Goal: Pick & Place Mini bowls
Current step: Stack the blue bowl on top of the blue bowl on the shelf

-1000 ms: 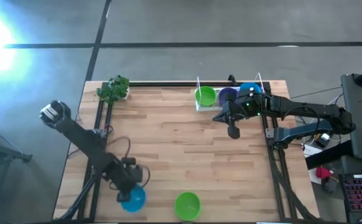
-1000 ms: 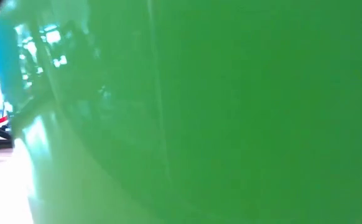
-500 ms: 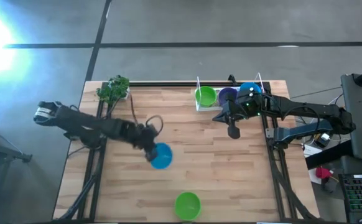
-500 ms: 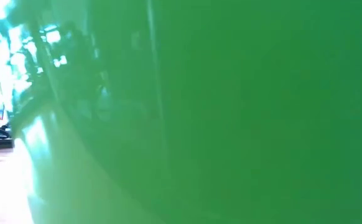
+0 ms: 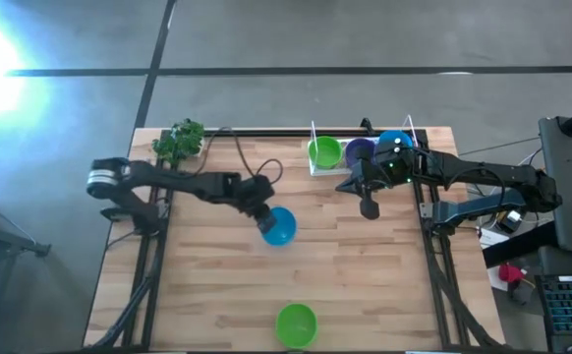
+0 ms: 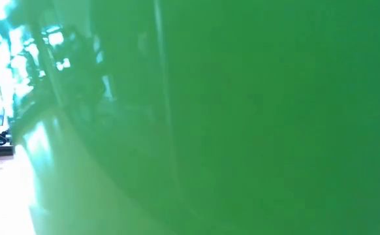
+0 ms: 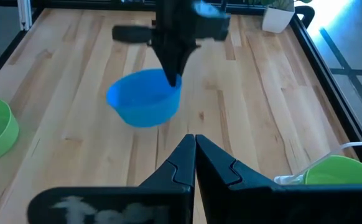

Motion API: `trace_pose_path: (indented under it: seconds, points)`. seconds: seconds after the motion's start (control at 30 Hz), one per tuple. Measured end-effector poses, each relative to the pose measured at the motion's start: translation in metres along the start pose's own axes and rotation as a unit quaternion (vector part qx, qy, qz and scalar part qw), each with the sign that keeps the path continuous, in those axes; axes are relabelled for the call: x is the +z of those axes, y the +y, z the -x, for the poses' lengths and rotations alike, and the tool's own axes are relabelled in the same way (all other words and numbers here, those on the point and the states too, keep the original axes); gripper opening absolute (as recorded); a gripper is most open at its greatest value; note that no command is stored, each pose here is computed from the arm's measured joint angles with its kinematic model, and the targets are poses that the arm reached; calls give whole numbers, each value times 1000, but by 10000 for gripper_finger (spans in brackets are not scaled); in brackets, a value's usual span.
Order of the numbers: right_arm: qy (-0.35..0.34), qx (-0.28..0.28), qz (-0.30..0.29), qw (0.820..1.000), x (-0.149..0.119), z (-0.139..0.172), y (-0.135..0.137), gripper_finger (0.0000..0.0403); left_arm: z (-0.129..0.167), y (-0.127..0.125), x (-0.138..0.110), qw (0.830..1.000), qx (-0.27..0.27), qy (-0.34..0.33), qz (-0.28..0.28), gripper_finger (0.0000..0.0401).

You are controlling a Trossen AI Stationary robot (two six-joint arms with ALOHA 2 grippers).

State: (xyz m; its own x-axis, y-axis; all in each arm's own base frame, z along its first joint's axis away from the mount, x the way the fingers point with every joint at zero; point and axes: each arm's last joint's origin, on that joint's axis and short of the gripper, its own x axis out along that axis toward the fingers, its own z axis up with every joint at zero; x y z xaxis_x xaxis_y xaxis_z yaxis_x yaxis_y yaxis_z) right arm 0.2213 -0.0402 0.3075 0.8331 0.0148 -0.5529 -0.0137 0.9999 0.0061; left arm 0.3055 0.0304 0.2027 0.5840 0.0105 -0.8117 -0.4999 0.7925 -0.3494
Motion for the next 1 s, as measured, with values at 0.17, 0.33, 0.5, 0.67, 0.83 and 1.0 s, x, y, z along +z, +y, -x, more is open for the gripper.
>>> trace_pose_path:
  seconds: [0.17,0.33,0.5,0.67,0.83,1.0]
  points:
    - [0,0,0,1000,0,0,0,8,-21,-7,12,1000,9,13,-25,0]
    - [0,0,0,1000,0,0,0,8,-30,-10,21,999,21,15,-32,0]
    - [0,0,0,1000,0,0,0,8,-28,-13,25,999,20,7,-39,0]
    - [-1,0,0,1000,0,0,0,8,-27,-13,25,999,21,9,-37,0]
    - [-1,0,2,1000,0,0,0,8,-32,-11,22,999,28,22,-36,0]
    - [-1,0,7,1000,0,0,0,8,-31,-11,22,999,27,21,-36,0]
